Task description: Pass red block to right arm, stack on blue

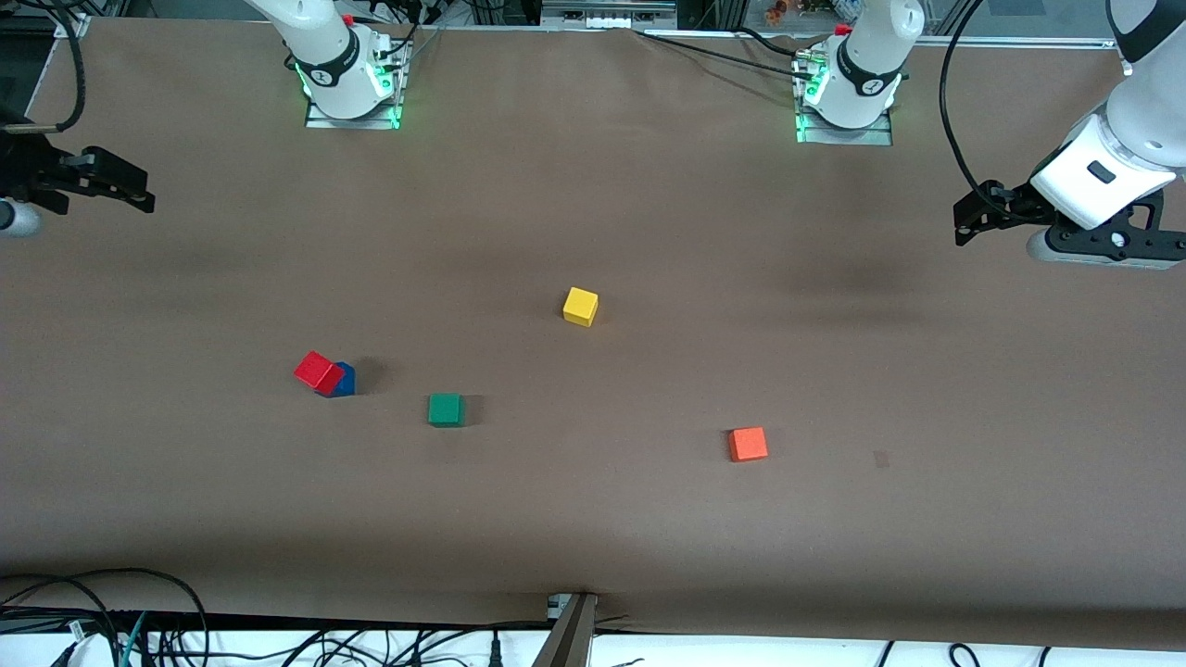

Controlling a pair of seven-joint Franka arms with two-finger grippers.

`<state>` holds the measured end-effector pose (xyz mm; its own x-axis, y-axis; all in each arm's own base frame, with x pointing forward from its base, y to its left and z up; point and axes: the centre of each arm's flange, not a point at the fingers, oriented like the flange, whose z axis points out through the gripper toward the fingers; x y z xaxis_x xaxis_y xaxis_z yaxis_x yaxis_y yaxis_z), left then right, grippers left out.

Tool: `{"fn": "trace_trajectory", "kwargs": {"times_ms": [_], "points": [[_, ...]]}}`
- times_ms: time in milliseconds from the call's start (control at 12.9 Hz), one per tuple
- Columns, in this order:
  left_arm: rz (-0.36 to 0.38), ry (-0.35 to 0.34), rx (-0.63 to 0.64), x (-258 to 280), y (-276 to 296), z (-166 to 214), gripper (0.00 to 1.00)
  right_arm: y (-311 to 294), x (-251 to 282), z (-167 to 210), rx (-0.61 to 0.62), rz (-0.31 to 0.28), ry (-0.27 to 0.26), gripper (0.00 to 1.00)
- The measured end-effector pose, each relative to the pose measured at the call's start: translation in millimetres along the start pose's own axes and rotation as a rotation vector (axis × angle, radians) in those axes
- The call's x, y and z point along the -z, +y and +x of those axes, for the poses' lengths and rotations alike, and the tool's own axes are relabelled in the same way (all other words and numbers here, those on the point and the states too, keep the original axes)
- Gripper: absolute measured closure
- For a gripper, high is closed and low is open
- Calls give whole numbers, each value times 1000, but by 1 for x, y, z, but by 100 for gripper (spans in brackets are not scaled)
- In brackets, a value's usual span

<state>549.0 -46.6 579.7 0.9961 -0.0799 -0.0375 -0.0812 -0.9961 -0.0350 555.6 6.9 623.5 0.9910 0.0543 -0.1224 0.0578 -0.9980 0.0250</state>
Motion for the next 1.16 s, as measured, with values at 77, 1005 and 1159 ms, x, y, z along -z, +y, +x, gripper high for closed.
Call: {"fn": "trace_trajectory", "kwargs": {"times_ms": [77,1005,1159], "points": [[0,0,0,0,0,0,0,-4,-1,0,6,-2,-6,0],[0,0,0,0,0,0,0,-1,-15,8,2,-5,-35,0],[0,0,0,0,0,0,0,-1,-15,8,2,-5,-34,0]]}}
